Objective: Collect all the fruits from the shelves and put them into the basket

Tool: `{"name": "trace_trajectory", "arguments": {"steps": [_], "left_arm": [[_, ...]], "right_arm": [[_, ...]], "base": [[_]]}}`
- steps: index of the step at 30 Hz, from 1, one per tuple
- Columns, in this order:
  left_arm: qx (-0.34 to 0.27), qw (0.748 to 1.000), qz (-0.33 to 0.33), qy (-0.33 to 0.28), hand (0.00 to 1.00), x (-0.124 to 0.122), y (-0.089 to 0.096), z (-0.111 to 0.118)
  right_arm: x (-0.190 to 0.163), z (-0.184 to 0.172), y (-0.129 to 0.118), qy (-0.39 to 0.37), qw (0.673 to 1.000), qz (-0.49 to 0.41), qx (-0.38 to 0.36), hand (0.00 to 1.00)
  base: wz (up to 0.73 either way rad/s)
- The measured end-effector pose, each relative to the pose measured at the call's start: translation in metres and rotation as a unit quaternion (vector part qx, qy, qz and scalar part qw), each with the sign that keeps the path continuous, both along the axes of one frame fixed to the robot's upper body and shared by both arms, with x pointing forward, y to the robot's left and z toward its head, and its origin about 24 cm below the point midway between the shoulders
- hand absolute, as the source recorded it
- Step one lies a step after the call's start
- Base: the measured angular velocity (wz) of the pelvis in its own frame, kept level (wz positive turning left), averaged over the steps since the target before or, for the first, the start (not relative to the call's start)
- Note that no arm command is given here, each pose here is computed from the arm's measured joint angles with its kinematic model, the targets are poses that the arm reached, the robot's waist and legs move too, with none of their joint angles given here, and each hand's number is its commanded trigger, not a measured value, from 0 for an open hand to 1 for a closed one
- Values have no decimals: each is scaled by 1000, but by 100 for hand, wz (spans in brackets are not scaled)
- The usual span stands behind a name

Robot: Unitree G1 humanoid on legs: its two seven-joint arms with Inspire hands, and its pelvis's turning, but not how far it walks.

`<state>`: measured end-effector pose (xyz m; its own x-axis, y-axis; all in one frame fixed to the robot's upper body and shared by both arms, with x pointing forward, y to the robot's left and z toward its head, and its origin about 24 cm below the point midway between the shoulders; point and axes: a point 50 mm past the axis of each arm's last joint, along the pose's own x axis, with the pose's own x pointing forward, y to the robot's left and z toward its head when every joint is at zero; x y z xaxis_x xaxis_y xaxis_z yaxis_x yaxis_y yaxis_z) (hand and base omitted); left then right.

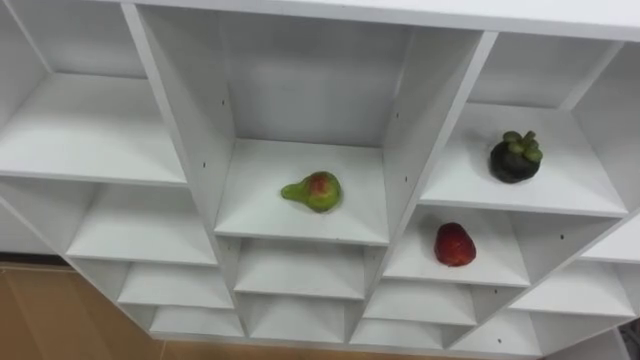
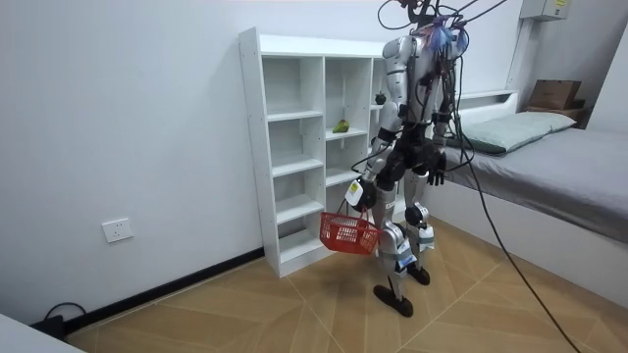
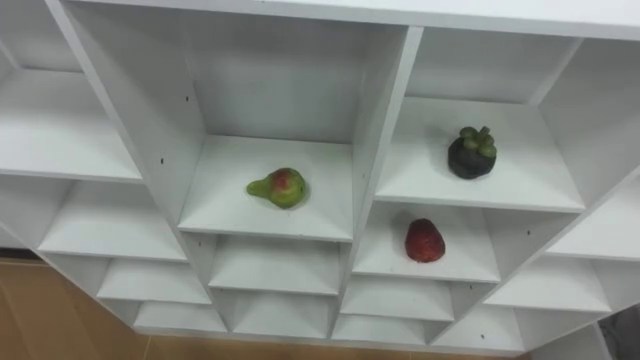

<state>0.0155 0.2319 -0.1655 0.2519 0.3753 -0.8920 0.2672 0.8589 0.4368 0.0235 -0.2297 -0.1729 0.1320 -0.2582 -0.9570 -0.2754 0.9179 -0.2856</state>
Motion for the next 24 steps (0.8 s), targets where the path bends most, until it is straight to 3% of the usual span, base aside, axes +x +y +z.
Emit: {"name": "trace_trajectory", "arguments": {"steps": [8,14,24], "left_arm": [[20,1000,-7,-18,100,10,2,1],[43,998,-22,-39,100,19,7,4],[31,995,-19,-89,100,33,5,7]], "right_arm": [[6,1,-1,-20,1000,2,-9,0],[27,6,-2,-90,996,-11,-18,0],[63,21,3,-228,973,-28,-10,0]], "base": [[0],[0],[-5]]}}
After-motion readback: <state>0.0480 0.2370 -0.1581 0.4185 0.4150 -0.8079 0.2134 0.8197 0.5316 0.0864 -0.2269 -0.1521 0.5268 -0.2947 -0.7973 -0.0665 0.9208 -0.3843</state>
